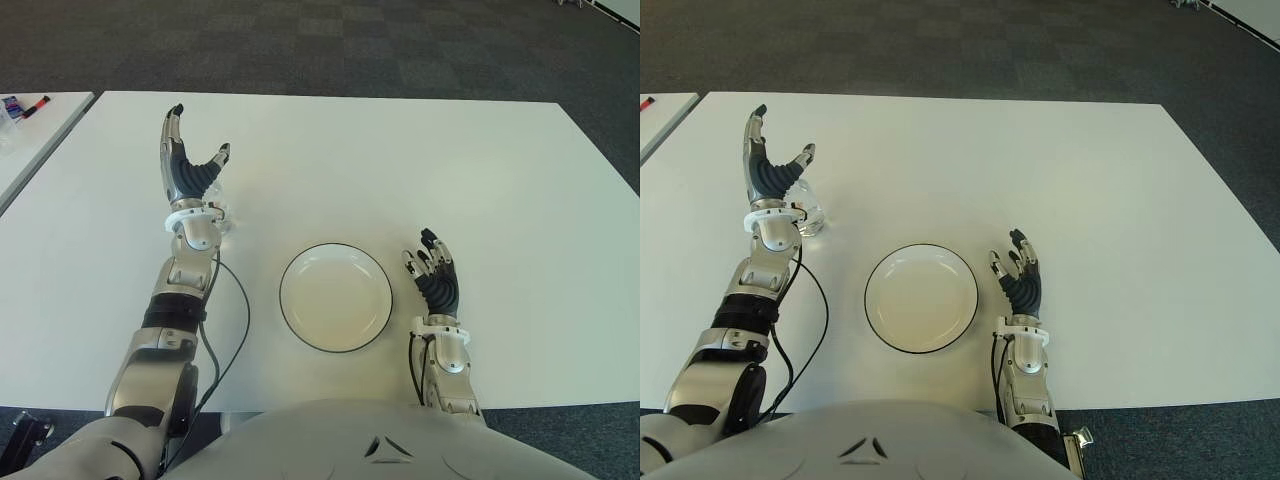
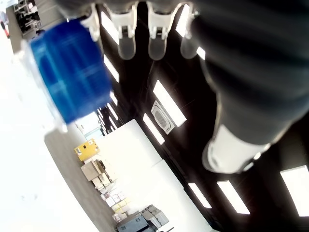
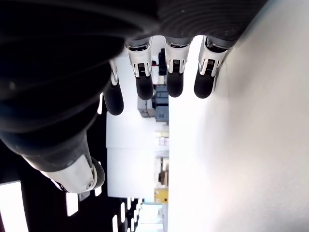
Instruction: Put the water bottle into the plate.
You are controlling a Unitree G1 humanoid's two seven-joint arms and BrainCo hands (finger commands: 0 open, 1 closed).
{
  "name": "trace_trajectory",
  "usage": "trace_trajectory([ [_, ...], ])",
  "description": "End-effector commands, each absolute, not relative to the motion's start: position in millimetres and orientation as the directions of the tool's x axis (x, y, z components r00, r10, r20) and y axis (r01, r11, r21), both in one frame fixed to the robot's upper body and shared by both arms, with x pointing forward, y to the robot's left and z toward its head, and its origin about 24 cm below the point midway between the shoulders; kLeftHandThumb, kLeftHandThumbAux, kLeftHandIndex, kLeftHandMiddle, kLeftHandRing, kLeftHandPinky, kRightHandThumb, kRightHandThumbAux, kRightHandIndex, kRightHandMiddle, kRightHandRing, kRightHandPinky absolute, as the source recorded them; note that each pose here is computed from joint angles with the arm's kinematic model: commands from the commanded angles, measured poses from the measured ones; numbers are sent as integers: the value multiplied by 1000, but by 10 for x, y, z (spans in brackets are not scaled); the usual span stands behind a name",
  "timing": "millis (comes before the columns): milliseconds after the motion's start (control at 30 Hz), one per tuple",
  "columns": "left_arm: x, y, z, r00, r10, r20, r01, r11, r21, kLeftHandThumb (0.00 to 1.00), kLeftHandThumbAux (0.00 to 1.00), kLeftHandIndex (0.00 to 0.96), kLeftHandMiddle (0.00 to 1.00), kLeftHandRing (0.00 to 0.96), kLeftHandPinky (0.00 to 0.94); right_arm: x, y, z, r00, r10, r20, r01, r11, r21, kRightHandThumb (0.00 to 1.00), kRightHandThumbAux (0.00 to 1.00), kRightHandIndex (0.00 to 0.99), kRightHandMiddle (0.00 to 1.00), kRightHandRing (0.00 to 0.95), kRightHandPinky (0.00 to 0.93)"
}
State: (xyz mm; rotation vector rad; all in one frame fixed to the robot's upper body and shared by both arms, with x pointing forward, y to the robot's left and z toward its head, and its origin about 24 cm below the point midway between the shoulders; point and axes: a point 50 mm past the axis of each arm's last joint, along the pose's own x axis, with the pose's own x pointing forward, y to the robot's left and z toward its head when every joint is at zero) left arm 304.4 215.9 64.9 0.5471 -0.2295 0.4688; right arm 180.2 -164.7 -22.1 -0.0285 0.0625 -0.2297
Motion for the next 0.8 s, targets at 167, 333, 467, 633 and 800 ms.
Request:
trace_trajectory([
  [167,3067,2109,618,886,343,311,-455,767,452,238,778,5,34,32,89,1693,-1638,-354,955,-251,-156,249,968,-30,508,725,182,111,80,111],
  [333,3068,2105,612,887,344,308,-455,765,455,232,776,4,36,34,90,1690,-1642,-353,955,-251,-157,248,968,-34,504,728,184,113,78,101],
  [467,3060,2100,610,886,345,311,-457,763,457,232,775,3,39,36,90,1679,-1644,-348,955,-251,-156,249,968,-34,502,728,187,112,75,99],
  [633,3051,2093,610,884,344,318,-460,763,454,234,776,9,45,40,90,1675,-1644,-349,955,-253,-156,251,967,-31,505,728,196,109,70,96],
  [800,3040,2094,609,880,348,324,-467,760,452,235,773,14,47,44,91,1675,-1645,-353,955,-252,-158,252,968,-24,512,729,197,111,71,99],
])
